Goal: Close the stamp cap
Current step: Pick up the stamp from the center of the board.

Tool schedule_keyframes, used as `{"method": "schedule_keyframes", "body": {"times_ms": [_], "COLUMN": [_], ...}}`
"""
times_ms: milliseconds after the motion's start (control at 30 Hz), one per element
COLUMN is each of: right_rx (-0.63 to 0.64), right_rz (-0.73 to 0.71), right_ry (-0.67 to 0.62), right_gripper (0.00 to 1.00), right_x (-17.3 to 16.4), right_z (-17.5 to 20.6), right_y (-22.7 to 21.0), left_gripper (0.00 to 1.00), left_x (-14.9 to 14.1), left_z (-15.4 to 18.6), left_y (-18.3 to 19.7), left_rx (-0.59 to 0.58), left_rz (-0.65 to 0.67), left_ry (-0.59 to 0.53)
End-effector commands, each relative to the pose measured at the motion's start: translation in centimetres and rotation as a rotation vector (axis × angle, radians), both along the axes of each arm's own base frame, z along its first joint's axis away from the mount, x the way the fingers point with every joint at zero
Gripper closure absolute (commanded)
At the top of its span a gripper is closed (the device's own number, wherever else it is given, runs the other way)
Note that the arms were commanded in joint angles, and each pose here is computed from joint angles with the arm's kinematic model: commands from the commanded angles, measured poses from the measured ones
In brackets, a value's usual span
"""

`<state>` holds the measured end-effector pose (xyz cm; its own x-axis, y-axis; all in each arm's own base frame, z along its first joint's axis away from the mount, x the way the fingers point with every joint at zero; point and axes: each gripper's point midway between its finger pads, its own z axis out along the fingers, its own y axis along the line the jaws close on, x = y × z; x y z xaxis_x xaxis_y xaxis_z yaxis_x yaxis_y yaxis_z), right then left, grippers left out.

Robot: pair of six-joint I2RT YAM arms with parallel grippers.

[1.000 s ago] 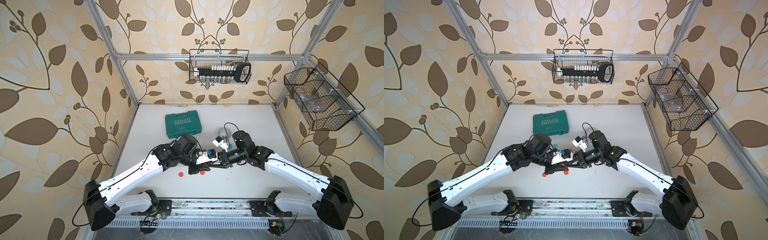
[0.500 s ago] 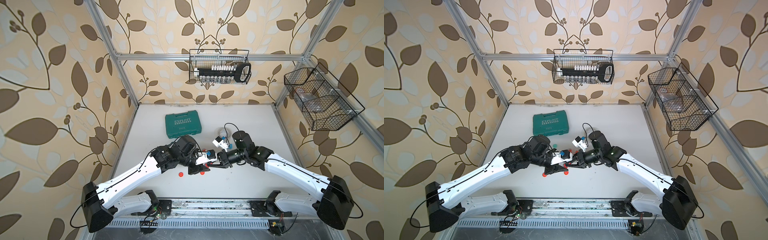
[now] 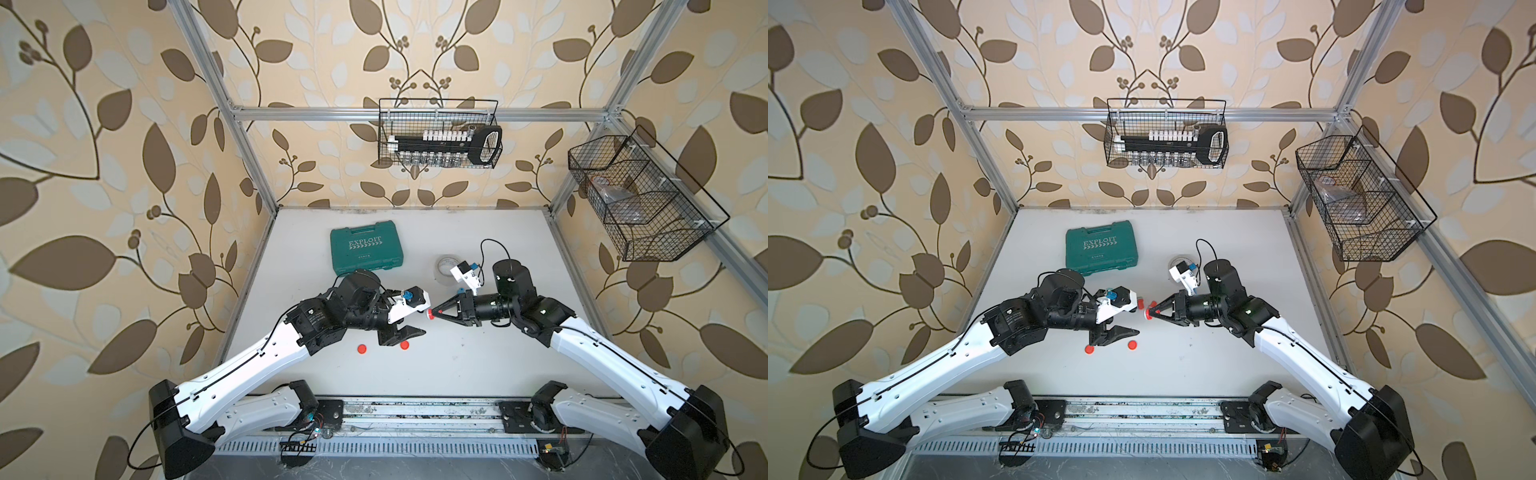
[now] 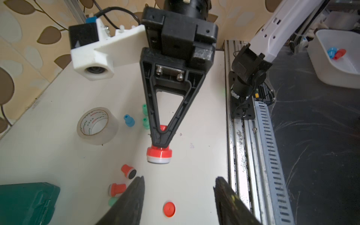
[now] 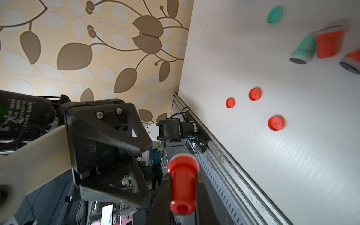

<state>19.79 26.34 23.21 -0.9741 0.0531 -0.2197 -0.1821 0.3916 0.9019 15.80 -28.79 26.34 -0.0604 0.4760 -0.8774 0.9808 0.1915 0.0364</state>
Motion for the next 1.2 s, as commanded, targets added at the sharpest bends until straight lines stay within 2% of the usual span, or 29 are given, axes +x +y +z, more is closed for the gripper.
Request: {"method": "schedule_keyframes", "body": {"times_ms": [0, 133, 200, 300, 433, 533, 600, 767, 933, 1167], "right_rx": [-0.043, -0.076, -0.084, -0.101, -0.103, -0.093, -0.061, 0.038, 0.122, 0.270], "right_rz": [-0.034, -0.074, -0.098, -0.140, -0.197, -0.241, -0.256, -0.236, -0.160, -0.113], "right_ry": [-0.052, -0.096, -0.123, -0.186, -0.307, -0.414, -0.492, -0.660, -0.799, -0.957], "right_gripper": [0.94, 0.94, 0.95, 0.95, 0.95, 0.96, 0.97, 0.98, 0.97, 0.98], "right_x": [0.2, 0.4, 0.4, 0.5, 0.7, 0.8, 0.6, -0.4, -1.8, -3.8], "right_z": [-0.2, 0.3, 0.7, 1.7, 3.4, 5.2, 6.9, 10.9, 13.6, 17.2], "right_y": [-1.1, -1.9, -2.4, -3.3, -4.5, -5.4, -5.7, -5.6, -4.9, -4.7], "left_gripper": [0.40, 0.39, 0.38, 0.37, 0.36, 0.30, 0.27, 0.25, 0.29, 0.32], "left_x": [1.2, 3.3, 4.5, 5.1, 4.3, 3.5, 2.9, 0.7, -1.1, -1.4], "left_z": [2.0, 2.7, 2.6, 2.8, 4.2, 5.8, 7.2, 10.9, 13.6, 15.1], "left_y": [-0.9, -1.1, -0.8, -0.7, -1.4, -1.9, -2.0, -2.5, -3.3, -3.7], "left_rx": [-0.122, -0.194, -0.211, -0.233, -0.330, -0.412, -0.455, -0.503, -0.524, -0.547], "left_rz": [0.107, 0.286, 0.406, 0.508, 0.486, 0.438, 0.399, 0.219, 0.051, -0.005], "left_ry": [0.077, 0.236, 0.340, 0.502, 0.677, 0.761, 0.784, 0.747, 0.736, 0.711]}}
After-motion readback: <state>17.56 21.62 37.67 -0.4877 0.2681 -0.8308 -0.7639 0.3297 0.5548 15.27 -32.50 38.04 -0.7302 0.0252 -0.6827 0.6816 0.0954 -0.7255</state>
